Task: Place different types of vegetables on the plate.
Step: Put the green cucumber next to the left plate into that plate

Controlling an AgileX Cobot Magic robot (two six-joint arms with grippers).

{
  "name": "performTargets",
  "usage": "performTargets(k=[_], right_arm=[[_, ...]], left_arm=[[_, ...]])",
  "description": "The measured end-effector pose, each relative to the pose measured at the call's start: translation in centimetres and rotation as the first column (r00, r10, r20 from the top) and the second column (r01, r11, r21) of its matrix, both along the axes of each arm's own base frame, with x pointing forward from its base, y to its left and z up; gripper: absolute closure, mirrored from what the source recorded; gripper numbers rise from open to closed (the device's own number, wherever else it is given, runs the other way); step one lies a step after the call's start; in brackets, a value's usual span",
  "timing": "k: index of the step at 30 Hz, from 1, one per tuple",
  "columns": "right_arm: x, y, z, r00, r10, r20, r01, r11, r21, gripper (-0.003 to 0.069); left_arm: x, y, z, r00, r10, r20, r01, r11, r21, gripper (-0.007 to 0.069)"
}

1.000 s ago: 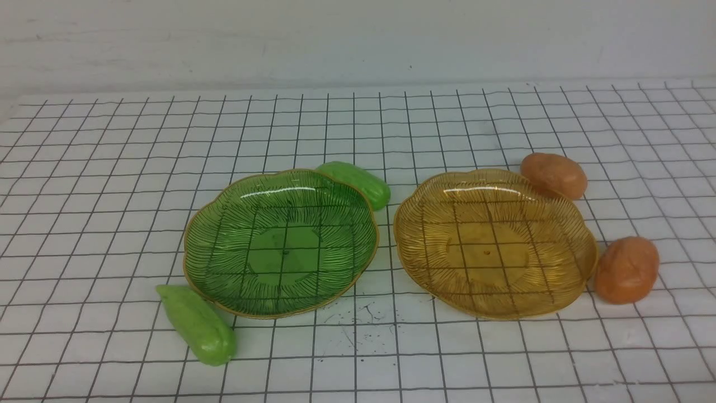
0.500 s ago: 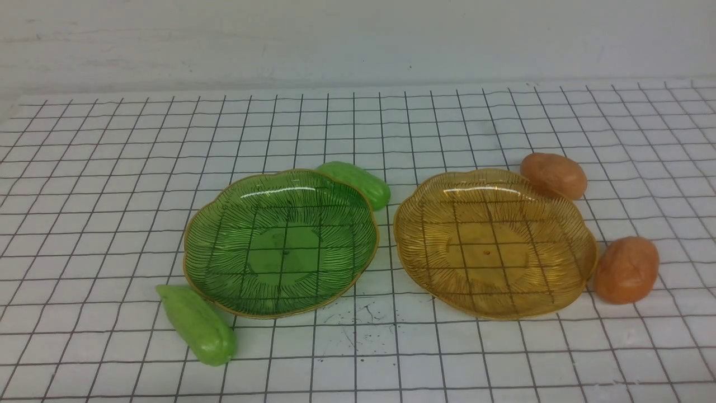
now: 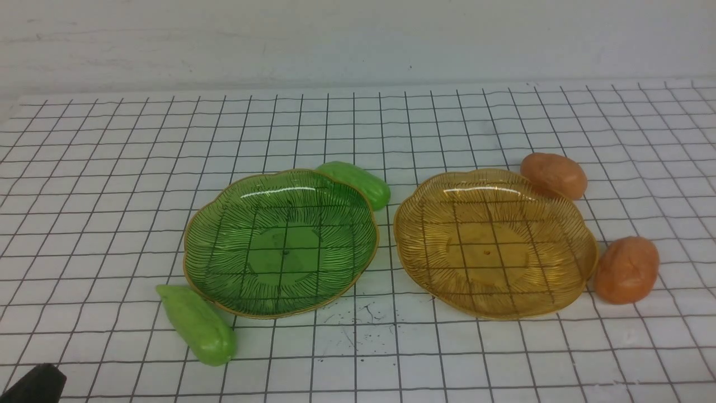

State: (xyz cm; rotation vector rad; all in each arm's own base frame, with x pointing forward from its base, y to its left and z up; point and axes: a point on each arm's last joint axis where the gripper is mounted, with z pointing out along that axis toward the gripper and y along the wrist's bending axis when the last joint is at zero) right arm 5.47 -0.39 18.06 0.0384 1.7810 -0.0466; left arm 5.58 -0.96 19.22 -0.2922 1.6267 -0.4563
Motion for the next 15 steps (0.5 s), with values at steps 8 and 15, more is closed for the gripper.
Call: performTargets(k=[8, 15], right_arm=[[0.0, 0.0, 0.0, 1.000, 0.000, 0.000, 0.000, 1.000, 0.001, 0.0673], [0.2, 0.3, 1.2, 0.986, -0.017, 0.163, -0.025, 0.967, 0.255, 0.0673]], left_arm=[[0.0, 1.4, 1.9, 0.972, 0.164, 0.167, -0.110, 0.950, -0.293, 0.0633], [-1.0, 0.6, 8.0, 0.962, 0.078, 0.261, -0.019, 0.975, -0.221, 0.0633]])
